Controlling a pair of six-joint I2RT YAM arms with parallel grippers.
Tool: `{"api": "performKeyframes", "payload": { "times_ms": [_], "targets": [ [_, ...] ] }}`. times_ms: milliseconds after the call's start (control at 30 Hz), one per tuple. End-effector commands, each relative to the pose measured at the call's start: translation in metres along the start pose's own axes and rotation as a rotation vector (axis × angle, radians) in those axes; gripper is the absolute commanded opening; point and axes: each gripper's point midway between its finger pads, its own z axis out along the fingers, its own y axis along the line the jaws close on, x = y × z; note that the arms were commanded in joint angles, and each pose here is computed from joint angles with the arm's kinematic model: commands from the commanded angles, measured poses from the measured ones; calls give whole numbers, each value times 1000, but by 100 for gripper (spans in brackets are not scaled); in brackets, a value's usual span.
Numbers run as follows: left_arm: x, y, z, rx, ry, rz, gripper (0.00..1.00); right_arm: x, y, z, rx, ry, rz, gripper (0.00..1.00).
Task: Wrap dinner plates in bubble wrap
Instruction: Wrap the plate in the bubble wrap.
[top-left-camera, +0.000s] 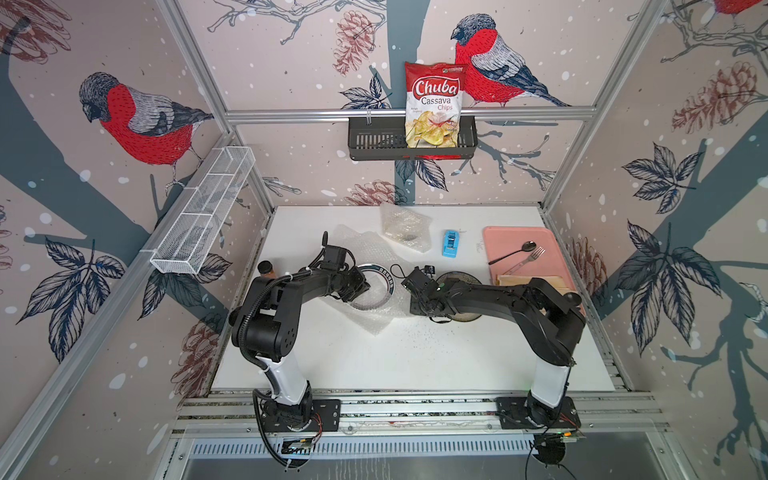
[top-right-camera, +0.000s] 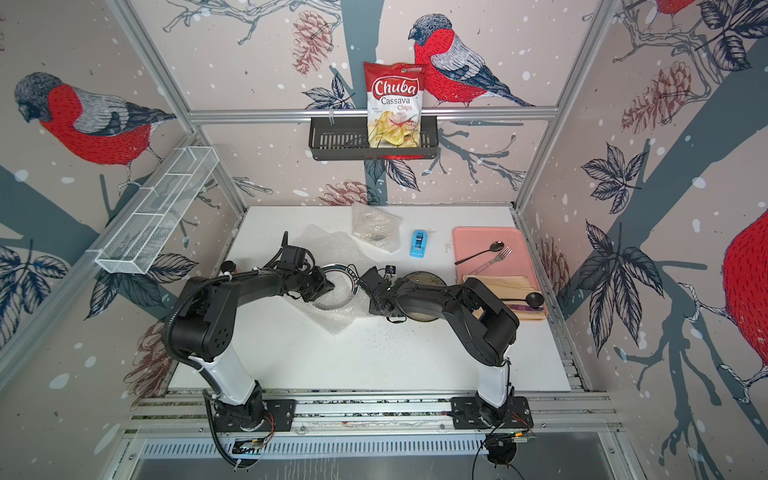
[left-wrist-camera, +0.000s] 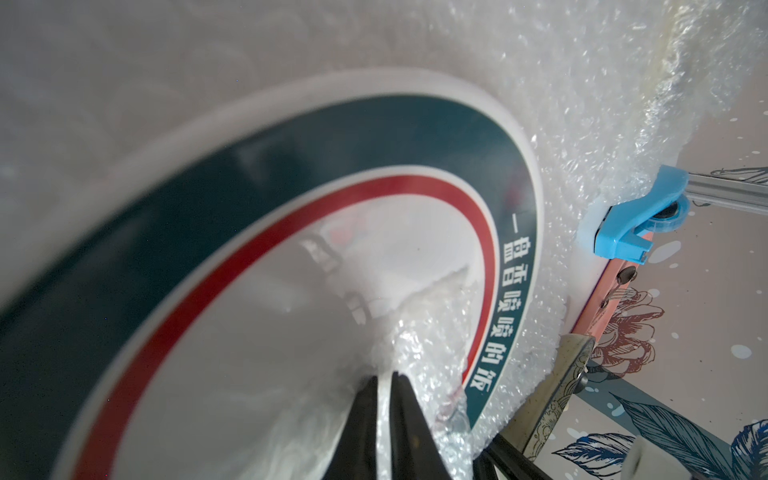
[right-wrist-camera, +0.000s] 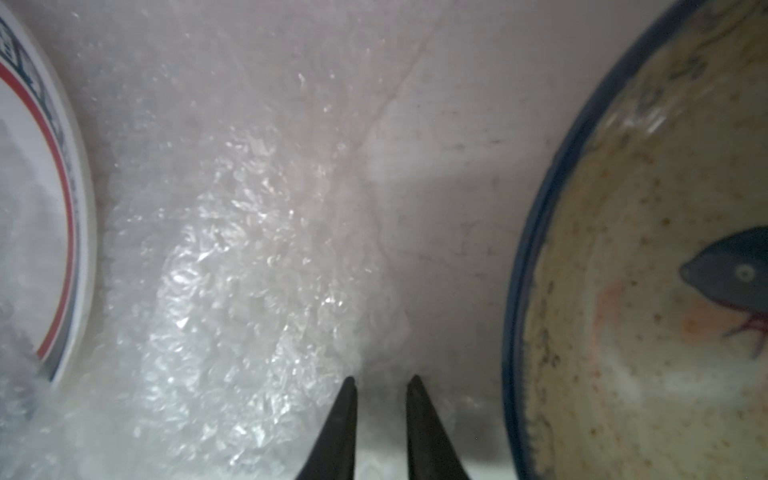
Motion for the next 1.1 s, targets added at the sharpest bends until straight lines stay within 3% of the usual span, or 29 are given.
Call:
{"api": "performKeyframes", "payload": {
  "times_ms": [0,267,600,867,1067],
  "targets": [
    [8,29,0,-107,17,-50,12,-10,16,-13,-76,-36,-30,15],
    [11,31,0,-101,20,-54,12,-47,77,-54,-311,-156,-143,11],
    [15,35,0,-88,25,-66,13,-64,183,-60,-676,-53,-246,9],
    [19,36,0,-74,37,-71,14,-60,197,-18,-760,52,-194,9],
    [21,40,2,-79,44,-85,14,-68,187,-11,-776,55,-156,9]
  ]
}}
